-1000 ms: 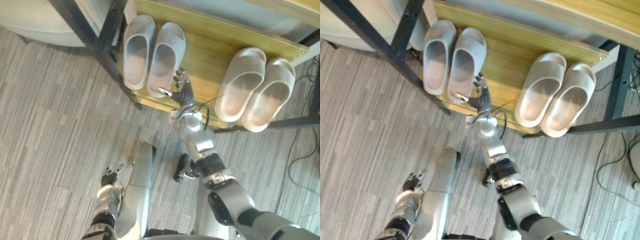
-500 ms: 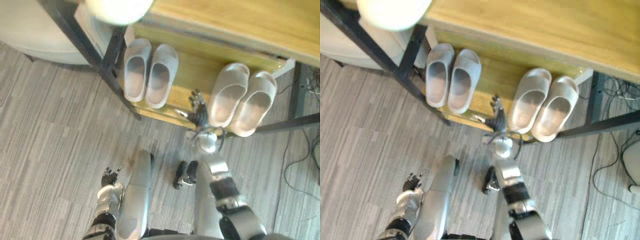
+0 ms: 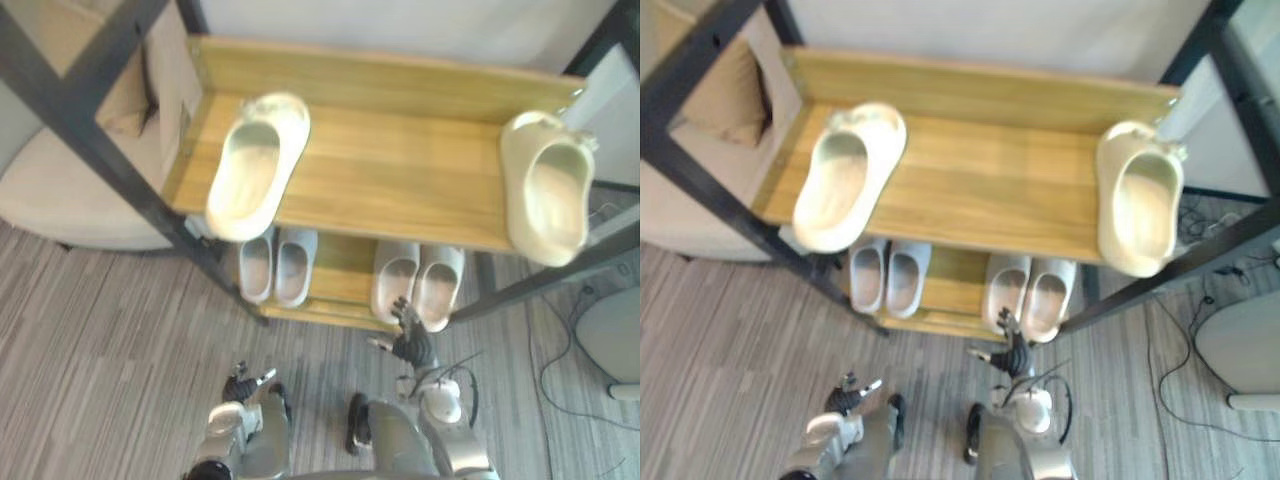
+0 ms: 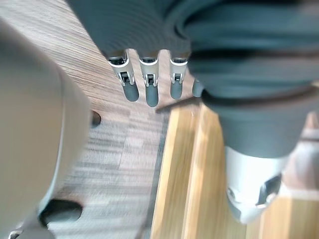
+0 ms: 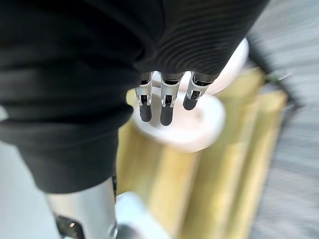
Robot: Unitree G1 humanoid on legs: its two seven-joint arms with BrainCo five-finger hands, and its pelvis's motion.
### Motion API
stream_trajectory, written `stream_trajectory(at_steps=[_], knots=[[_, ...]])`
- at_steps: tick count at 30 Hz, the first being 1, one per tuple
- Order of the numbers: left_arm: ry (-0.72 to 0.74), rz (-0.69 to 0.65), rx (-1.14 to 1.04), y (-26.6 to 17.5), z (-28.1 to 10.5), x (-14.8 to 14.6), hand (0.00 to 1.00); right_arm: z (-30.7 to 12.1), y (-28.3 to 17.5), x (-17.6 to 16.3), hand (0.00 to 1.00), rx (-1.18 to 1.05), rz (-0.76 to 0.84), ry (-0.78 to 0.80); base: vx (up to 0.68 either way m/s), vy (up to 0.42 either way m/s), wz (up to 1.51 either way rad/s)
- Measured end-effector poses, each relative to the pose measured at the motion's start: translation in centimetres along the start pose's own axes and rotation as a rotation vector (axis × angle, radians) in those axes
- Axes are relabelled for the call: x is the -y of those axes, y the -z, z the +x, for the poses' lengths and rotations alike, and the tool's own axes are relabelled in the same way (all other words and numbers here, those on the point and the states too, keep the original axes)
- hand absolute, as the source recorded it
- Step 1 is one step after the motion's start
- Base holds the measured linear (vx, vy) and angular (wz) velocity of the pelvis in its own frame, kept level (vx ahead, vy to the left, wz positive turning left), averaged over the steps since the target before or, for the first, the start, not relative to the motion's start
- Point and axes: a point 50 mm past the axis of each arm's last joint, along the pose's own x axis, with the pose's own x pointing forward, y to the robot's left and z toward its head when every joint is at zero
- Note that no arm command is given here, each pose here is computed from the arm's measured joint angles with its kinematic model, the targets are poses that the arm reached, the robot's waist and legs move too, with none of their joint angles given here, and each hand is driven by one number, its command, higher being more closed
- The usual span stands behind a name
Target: Organize the slippers on the shoe rack
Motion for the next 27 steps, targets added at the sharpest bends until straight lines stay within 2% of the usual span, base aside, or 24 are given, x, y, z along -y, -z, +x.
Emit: stream_trajectory(at_steps=[2,7,11,15,20,21,23,24,26,27], knots=[[0.028,0.064,-0.015,0.7,-0.2,0.4,0.0,-0.4,3.4,1.1,0.0,-0.148,-0.048,0.021,0.13,0.078,-0.03],[0.05,0.158,-0.04,1.8,-0.6,0.5,0.0,-1.2,7.4,2.5,0.0,-0.343,-0.062,0.051,0.04,0.051,-0.05],[0.083,0.214,-0.04,2.0,-0.7,1.0,0.0,-1.3,8.7,3.4,0.0,-0.431,-0.054,0.08,-0.04,0.023,0.02],[0.145,0.334,0.003,1.3,-0.7,1.9,0.0,-1.3,9.0,3.4,0.0,-0.46,-0.057,0.088,-0.09,-0.006,0.03],[0.363,0.438,0.252,-2.8,-2.3,6.5,0.0,-1.8,9.7,3.5,0.0,-0.493,-0.052,0.106,-0.07,-0.003,0.11],[0.401,0.428,0.29,-3.4,-2.7,7.1,0.0,-1.8,9.8,3.6,0.0,-0.495,-0.048,0.11,-0.02,0.009,0.06],[0.565,0.366,0.428,-5.2,-5.4,9.9,0.0,-2.2,10.2,3.6,0.0,-0.515,-0.05,0.111,0.0,0.0,0.0],[0.568,0.364,0.429,-5.2,-5.4,9.9,0.0,-2.2,10.2,3.6,0.0,-0.516,-0.05,0.111,0.0,0.0,0.0],[0.72,0.278,0.54,-7.2,-8.0,11.7,0.0,-2.5,10.6,3.8,0.0,-0.531,-0.054,0.113,0.03,-0.001,0.06],[0.747,0.262,0.56,-7.6,-8.5,12.0,0.0,-2.6,10.7,3.8,0.0,-0.539,-0.057,0.112,0.03,-0.004,0.07]])
